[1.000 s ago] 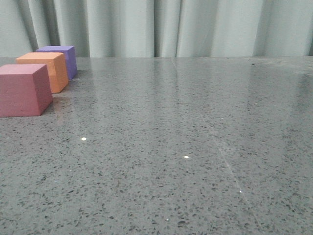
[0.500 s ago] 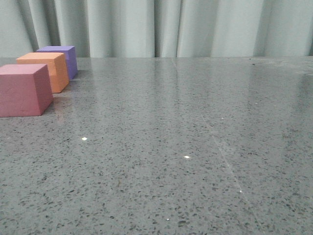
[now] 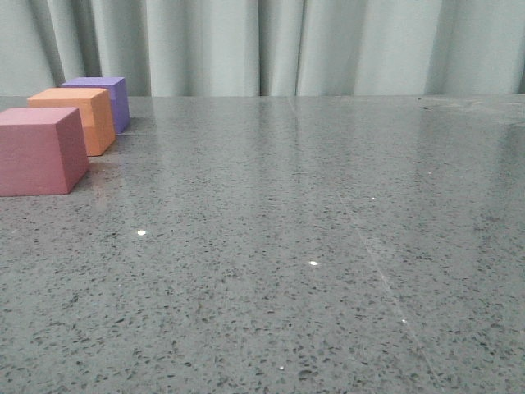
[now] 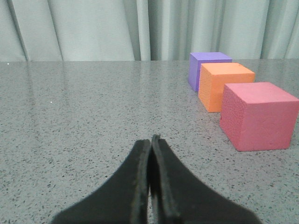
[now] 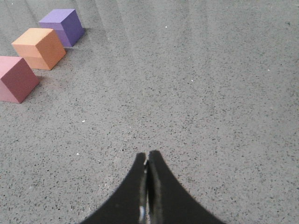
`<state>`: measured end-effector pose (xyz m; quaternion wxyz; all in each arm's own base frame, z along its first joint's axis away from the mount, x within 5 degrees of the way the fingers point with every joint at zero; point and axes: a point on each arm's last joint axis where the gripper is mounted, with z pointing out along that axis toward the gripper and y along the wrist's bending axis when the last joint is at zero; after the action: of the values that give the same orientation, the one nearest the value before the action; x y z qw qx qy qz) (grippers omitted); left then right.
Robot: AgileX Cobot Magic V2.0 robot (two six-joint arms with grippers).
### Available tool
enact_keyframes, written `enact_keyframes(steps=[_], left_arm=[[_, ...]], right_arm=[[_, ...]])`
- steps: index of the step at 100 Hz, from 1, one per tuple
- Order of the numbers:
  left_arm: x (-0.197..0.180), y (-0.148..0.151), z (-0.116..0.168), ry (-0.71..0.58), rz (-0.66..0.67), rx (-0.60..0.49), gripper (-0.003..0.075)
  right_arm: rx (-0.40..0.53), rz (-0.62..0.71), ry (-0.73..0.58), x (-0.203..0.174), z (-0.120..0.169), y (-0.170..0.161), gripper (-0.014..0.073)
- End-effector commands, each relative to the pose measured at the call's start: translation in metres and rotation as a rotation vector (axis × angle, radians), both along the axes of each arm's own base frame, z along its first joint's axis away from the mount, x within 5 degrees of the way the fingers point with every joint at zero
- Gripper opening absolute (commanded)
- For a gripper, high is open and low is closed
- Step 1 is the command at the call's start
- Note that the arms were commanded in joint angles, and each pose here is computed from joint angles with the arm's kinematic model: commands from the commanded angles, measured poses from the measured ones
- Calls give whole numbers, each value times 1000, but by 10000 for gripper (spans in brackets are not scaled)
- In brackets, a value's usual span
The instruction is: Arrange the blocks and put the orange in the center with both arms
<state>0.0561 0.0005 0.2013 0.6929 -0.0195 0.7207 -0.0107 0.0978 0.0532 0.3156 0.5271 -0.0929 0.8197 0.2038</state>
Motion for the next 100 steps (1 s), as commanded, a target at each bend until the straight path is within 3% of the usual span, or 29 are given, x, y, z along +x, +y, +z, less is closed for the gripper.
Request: enact_keyframes(steps=[1,27,42,52,75,100], left_arm=[[-2,0,3,-96,3,-17,-19],[-2,0,3,-96,3,-17,-19],[-2,0,3,-96,3,-17,-19],[-2,0,3,-96,3,-17,-19],[-2,0,3,-96,3,-17,-19],[-2,0,3,-96,3,-17,-19]], right_arm=[[30,8,-94,1,15,1,-121],[21,-5,-95,3,10,0,-121],[28,-108,-107,8,4,-11,-121],[65,-169,-171,10,-4,-18,-121],[2,-250,-383,-2,-33,-33,-121],[0,-365,-439,-24,-69,-46,-121]])
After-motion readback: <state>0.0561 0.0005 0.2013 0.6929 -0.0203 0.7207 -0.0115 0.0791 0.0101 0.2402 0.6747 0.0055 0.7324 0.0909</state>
